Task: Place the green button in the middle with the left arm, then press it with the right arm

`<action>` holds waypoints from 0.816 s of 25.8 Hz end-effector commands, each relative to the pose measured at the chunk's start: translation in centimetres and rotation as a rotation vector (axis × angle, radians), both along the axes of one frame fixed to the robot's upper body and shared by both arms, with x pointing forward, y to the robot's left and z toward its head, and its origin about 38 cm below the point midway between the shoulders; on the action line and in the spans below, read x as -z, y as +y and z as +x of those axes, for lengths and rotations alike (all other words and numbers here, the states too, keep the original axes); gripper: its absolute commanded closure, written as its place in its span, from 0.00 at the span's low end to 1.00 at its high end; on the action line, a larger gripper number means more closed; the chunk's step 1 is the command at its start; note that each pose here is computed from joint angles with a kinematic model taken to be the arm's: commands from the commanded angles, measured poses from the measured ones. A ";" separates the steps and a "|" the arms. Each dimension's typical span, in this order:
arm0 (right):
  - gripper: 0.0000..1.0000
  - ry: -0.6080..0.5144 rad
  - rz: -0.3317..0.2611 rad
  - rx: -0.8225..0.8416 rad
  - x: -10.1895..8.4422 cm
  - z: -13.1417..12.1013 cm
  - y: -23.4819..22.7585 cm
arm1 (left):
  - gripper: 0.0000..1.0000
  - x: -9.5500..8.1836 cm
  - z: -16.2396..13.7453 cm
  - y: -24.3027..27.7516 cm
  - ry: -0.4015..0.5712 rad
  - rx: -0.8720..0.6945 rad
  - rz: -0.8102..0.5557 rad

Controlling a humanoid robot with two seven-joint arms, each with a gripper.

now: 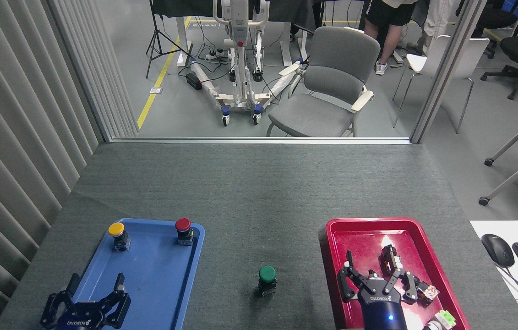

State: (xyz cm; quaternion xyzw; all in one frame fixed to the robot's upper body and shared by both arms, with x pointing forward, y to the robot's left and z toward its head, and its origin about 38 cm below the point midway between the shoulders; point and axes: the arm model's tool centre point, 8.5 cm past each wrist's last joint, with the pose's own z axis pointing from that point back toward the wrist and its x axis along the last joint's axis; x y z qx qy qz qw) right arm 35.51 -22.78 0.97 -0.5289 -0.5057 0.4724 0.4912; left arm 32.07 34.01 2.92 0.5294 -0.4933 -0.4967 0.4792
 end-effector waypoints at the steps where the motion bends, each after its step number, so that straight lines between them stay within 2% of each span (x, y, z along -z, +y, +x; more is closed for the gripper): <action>1: 0.00 0.006 -0.003 0.003 0.2 -2.0 -2.0 | 0.01 -0.1 0.3 -0.1 -0.004 0.002 -0.002; 9: 0.00 0.019 0.007 0.000 0.7 -5.1 -3.4 | 0.01 0.0 0.2 0.0 -0.001 0.000 -0.002; 14: 0.00 0.035 0.002 0.040 1.2 -5.8 -3.8 | 0.01 -0.1 0.3 0.0 -0.002 0.000 -0.002; 21: 0.00 0.015 0.007 0.024 0.4 -6.0 -3.3 | 0.01 0.1 0.3 0.0 -0.001 -0.014 -0.010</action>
